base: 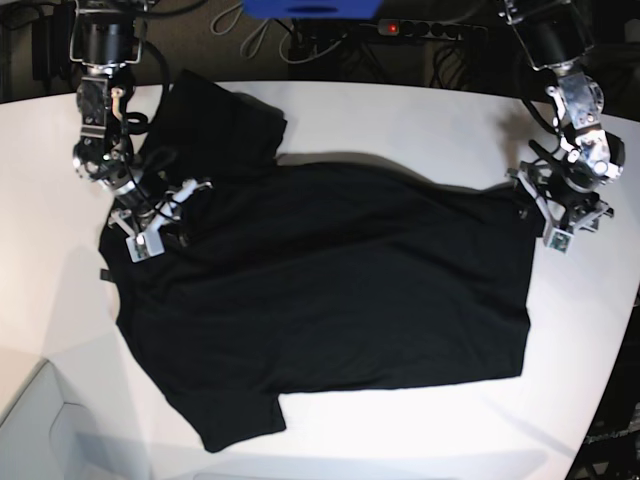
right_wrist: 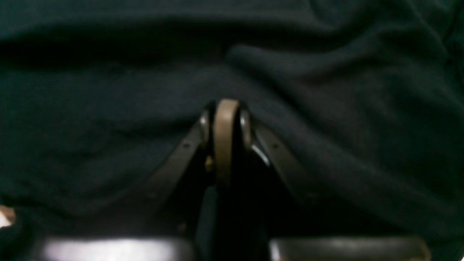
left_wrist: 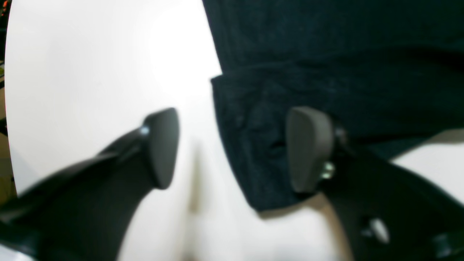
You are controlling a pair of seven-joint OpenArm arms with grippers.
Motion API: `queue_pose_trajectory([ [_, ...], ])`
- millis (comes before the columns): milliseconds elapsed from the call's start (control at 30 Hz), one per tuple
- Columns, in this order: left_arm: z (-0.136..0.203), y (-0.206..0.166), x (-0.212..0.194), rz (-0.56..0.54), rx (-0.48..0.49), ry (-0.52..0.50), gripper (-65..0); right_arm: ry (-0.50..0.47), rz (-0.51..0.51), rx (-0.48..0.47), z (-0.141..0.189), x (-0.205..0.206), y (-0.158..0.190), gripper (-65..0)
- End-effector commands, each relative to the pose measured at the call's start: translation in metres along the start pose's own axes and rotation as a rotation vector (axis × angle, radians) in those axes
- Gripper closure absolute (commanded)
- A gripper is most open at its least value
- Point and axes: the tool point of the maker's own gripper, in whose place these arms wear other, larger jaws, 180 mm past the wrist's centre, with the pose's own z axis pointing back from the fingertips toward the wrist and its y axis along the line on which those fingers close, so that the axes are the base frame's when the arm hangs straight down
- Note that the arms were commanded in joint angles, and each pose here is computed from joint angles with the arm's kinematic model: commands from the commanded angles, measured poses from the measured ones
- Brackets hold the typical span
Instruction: Layout the t-shirt on the table in an organized manner, then fold the t-shirt properly
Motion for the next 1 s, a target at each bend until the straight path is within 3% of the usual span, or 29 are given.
queue_pose_trajectory([
  [0, 0.002, 0.008, 0.010, -0.008, 0.019, -0.026, -35.8, -0.063, 0.009, -0.011, 0.001, 0.021, -0.006, -3.6],
  [100, 0.002, 0.007, 0.008, -0.007, 0.017, -0.023, -23.0, -0.064, 0.009, -0.011, 0.000, 0.022, -0.006, -3.6],
  [267, 0.003, 0.008, 0.006, -0.004, 0.019, -0.020, -10.3, -0.064, 0.009, -0.011, 0.000, 0.022, -0.006, -3.6],
  [333, 0.002, 0.002, 0.007, 0.005, 0.010, -0.023, -0.6, -0.063, 0.008, -0.010, 0.000, 0.021, -0.005, -3.6],
  [567, 0.016, 0.000, 0.035, -0.015, 0.042, -0.106, -0.2, -0.063, 0.008, -0.010, 0.000, 0.021, -0.006, -3.6],
  [767, 0.055, -0.005, 0.069, -0.055, 0.083, -0.236, -0.2, -0.062, 0.008, -0.010, 0.000, 0.021, -0.005, -3.6],
  [867, 0.078, -0.015, 0.069, -0.070, 0.071, -0.277, -0.2, -0.060, 0.007, -0.010, 0.001, 0.020, -0.005, -3.7],
  [967, 0.094, -0.025, 0.052, -0.100, 0.057, -0.253, -0.2, -0.059, 0.006, -0.010, 0.001, 0.019, -0.005, -3.7],
])
